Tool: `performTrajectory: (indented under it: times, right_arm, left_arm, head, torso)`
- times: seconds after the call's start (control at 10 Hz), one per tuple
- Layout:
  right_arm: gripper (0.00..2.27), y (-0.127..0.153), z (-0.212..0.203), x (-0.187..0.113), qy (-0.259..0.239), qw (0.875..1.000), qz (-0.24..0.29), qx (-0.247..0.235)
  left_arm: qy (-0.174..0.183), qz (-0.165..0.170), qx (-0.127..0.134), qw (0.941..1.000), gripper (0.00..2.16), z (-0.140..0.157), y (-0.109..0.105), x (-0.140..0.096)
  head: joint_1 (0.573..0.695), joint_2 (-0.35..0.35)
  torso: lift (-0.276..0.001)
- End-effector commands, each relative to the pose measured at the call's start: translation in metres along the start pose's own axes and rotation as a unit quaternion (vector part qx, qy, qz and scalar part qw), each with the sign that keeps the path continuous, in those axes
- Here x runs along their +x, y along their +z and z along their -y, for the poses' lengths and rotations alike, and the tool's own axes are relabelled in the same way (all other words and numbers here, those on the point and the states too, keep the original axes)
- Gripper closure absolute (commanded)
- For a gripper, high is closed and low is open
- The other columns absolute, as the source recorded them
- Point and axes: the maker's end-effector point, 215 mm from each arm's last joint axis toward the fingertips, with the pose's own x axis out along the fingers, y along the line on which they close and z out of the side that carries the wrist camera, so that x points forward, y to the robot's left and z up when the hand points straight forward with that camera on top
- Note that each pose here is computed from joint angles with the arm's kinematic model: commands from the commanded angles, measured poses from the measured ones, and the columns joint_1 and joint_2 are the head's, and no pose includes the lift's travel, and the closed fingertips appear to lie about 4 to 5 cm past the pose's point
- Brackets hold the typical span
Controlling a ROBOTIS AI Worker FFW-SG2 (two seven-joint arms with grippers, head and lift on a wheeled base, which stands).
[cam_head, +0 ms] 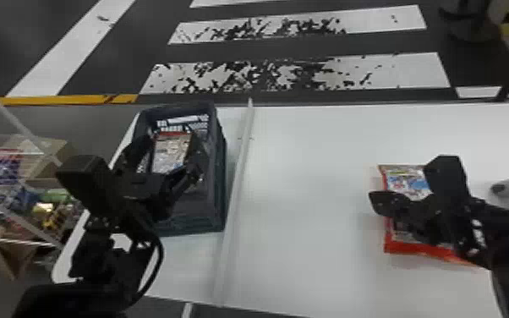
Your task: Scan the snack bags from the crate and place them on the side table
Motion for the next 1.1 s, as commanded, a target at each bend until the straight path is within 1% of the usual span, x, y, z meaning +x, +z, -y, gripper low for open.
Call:
performTrajectory:
  times: [0.0,0.1,0.2,0.3,0.4,0.5,0.6,0.7,0.8,1.0]
  right_arm:
    - [1.39,0.021,-0.01,-0.016,0.007,0.999,0.039,0.02]
    - [0.46,0.041,-0.005,-0.039,0.002,0.997,0.073,0.039]
    - [0.0,0.051,0.014,-0.063,-0.018,0.994,0.092,0.055]
    - [0.0,0.051,0.035,-0.084,-0.041,0.992,0.098,0.069]
    - [0.06,0.041,0.058,-0.103,-0.067,0.99,0.094,0.079]
    - [0.06,0.026,0.078,-0.117,-0.088,0.988,0.086,0.095]
    - [0.06,0.009,0.092,-0.129,-0.105,0.985,0.075,0.113]
    - [0.06,-0.004,0.109,-0.142,-0.132,0.982,0.067,0.118]
    - [0.07,-0.021,0.125,-0.153,-0.154,0.979,0.05,0.125]
    - [0.07,-0.05,0.149,-0.166,-0.182,0.974,0.024,0.131]
  left_arm:
    - [0.0,0.001,-0.002,1.0,0.09,0.001,0.0,0.0]
    - [0.0,0.001,-0.001,1.0,0.09,0.001,0.001,0.0]
    - [0.0,0.001,0.0,1.0,0.09,0.001,0.002,-0.001]
    - [-0.001,0.0,0.0,1.0,0.09,0.001,0.002,-0.002]
    - [-0.002,0.003,0.001,1.0,0.09,0.002,0.007,-0.002]
    - [-0.005,0.004,0.0,1.0,0.09,0.005,0.01,-0.002]
    - [-0.008,-0.002,-0.001,1.0,0.09,0.008,0.01,-0.003]
    - [-0.008,-0.006,0.0,0.9999,0.09,0.01,0.011,-0.004]
    - [-0.008,-0.018,0.003,0.9998,0.09,0.015,0.006,-0.005]
    - [-0.012,-0.022,0.002,0.9997,0.09,0.024,0.002,-0.005]
  head:
    - [0.695,0.194]
    - [0.695,0.198]
    - [0.695,0.196]
    - [0.695,0.188]
    - [0.695,0.157]
    - [0.695,0.115]
    - [0.695,0.096]
    - [0.695,0.052]
    - [0.695,0.013]
    - [0.695,-0.056]
  torso:
    - [-0.094]
    - [-0.094]
    - [-0.094]
    - [-0.094]
    - [-0.094]
    - [-0.094]
    - [-0.094]
    - [-0.094]
    - [-0.094]
    - [-0.094]
